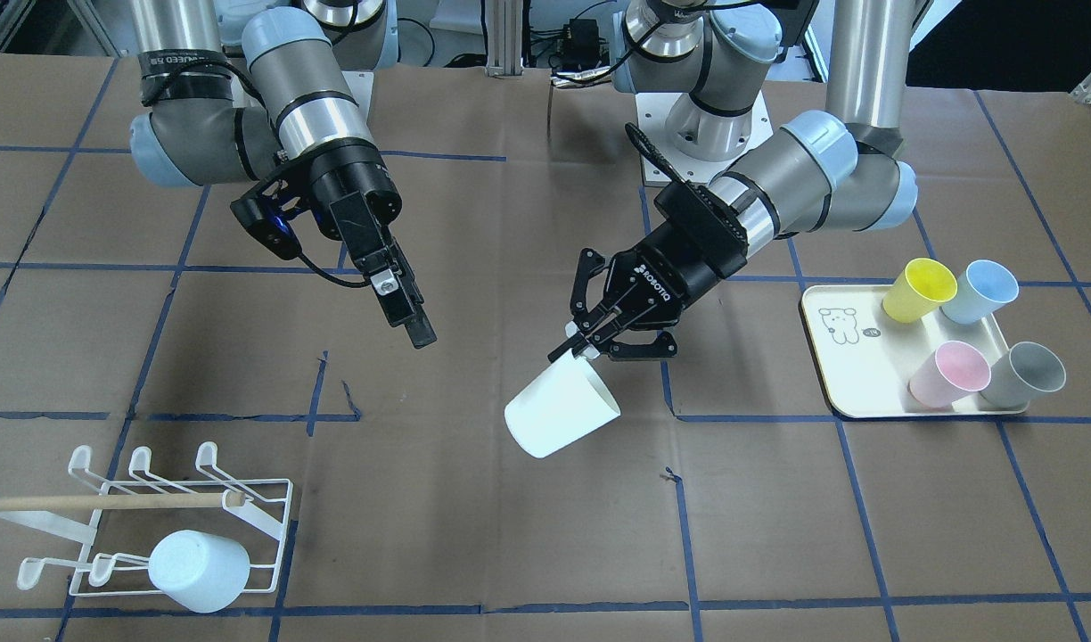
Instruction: Transfer IKEA cup to right arm and place on rack
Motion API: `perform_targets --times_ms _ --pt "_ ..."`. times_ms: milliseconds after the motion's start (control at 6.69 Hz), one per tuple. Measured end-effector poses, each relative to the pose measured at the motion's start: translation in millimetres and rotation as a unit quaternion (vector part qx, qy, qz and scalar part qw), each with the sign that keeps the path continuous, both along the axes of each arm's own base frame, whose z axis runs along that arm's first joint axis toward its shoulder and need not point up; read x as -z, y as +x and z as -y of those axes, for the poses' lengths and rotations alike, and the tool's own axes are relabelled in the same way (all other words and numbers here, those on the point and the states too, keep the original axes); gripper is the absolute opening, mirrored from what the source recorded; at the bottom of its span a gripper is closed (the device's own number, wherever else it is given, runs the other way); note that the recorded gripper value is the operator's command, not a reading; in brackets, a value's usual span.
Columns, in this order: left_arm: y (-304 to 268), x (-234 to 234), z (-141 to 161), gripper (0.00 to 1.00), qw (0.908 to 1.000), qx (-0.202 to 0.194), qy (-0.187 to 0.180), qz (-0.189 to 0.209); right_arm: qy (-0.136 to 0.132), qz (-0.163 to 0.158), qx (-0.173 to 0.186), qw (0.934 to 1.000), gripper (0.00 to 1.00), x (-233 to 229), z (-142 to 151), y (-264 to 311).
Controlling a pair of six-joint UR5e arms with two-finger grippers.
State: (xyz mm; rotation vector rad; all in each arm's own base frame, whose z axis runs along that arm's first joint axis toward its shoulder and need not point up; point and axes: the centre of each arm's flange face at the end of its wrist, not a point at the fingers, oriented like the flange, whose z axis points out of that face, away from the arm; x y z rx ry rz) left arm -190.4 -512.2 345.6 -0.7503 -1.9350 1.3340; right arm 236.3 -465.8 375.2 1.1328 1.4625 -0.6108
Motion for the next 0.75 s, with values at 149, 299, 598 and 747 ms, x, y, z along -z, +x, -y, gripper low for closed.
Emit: perform_targets --times_ms 149,299,598,747 --pt "-11 -1 -8 0.04 0.9999 0.007 -0.005 -0.007 0.016 0.014 0.002 0.9998 1.00 2 1 1" --pt "-17 -1 -15 0.04 0.9998 0.014 -0.004 -0.011 0.032 0.017 -0.003 0.9993 1.00 5 1 4" --pt "-21 1 -23 0.04 0.9995 0.026 -0.002 -0.017 0.066 0.018 -0.022 0.9974 1.00 13 1 13" --pt "-21 1 -24 0.04 0.9995 0.027 -0.001 -0.019 0.074 0.017 -0.025 0.9968 1.00 16 2 15"
